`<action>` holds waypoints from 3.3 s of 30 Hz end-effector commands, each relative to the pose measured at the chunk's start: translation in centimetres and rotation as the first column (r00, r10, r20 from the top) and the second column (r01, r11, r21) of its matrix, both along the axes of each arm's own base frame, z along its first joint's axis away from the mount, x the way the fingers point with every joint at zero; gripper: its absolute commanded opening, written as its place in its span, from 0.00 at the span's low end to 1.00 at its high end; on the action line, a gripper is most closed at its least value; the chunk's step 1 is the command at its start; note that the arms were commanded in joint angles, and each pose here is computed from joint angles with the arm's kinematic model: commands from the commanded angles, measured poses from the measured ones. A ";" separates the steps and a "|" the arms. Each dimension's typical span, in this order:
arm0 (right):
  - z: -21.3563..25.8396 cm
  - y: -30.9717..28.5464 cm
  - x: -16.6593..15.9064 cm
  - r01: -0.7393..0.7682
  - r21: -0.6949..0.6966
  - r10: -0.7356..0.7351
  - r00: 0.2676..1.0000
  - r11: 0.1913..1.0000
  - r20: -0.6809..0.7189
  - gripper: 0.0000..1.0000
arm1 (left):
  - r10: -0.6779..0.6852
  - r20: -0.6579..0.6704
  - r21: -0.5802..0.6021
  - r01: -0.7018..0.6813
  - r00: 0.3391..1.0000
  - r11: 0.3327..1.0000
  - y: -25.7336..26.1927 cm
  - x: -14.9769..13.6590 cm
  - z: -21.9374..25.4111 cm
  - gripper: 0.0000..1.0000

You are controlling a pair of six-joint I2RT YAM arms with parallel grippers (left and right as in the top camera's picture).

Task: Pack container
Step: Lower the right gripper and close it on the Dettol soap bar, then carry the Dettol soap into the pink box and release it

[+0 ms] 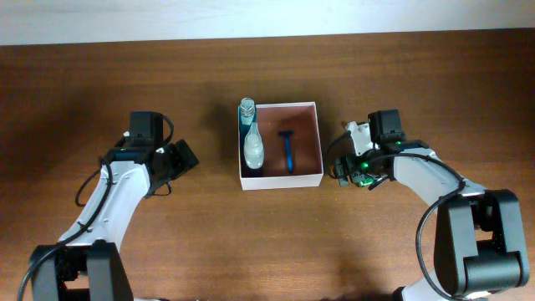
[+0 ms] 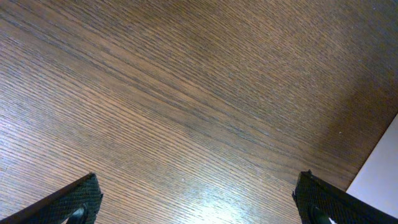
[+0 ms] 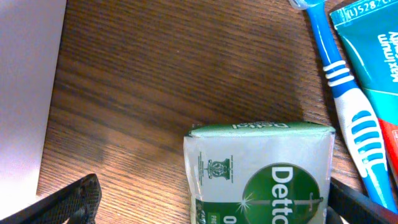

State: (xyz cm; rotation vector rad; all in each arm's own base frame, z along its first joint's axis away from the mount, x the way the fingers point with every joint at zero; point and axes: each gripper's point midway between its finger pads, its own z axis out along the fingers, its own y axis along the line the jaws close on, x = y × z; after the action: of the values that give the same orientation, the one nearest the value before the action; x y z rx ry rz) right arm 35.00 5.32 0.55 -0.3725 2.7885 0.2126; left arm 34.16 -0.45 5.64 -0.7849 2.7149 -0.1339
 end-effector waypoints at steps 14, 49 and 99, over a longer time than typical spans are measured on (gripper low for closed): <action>-1.1 -0.3 -1.2 -0.001 -0.007 0.001 0.999 1.000 -0.045 0.62 | -0.001 -0.007 0.008 0.002 1.000 1.000 0.2 -0.1 -0.2 1.00; 10.9 2.5 -0.4 0.042 0.142 -0.053 0.996 0.989 0.072 0.25 | -0.001 -0.007 0.008 0.002 1.000 1.000 0.2 -0.1 -0.2 1.00; 6.5 17.4 6.3 0.003 0.277 -0.073 0.967 0.961 0.244 0.25 | -0.001 -0.007 0.008 0.002 1.000 1.000 0.2 -0.1 -0.2 1.00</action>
State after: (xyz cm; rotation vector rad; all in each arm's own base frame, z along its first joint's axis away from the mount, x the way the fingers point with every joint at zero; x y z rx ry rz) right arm 40.85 22.23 6.50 -0.2606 2.4887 0.5025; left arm 34.16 -0.45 5.64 -0.7849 2.7149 -0.1339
